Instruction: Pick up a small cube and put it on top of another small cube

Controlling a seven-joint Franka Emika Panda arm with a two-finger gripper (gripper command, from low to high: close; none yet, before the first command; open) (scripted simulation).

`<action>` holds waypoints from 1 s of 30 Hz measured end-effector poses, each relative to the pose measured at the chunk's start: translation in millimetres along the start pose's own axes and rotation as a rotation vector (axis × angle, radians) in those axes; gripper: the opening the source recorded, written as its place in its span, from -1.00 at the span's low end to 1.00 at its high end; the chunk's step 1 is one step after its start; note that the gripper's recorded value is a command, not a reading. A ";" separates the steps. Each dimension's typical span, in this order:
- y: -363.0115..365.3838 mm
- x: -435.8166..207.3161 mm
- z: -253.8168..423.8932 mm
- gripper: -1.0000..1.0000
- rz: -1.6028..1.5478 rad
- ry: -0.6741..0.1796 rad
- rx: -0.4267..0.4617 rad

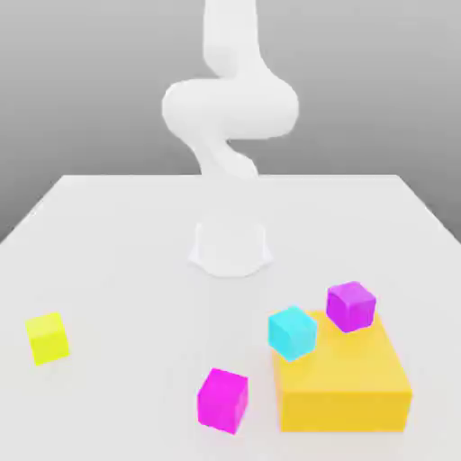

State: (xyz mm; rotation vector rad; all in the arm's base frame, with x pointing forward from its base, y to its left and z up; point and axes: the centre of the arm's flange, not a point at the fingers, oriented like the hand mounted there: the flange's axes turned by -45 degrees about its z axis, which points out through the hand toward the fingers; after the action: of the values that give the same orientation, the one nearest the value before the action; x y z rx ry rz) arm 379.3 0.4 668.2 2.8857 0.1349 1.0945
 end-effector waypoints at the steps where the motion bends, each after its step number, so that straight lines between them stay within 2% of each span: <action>1: -0.7 -3.1 22.8 0.00 -0.050 -0.033 -0.003; 5: -2.6 -24.1 105.4 0.00 -0.237 -0.154 0.006; 10: -4.2 -68.4 197.6 0.00 -0.462 -0.298 0.060; 19: -12.6 -188.2 325.5 0.00 -0.841 -0.512 0.273; 24: -23.3 -267.2 371.0 0.00 -1.027 -0.586 0.444; 30: -29.1 -317.6 419.2 0.00 -1.056 -0.595 0.476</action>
State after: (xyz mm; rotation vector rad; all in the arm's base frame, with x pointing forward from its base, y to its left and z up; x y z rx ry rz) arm 418.9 -9.9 143.1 2.5919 1.7749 0.0013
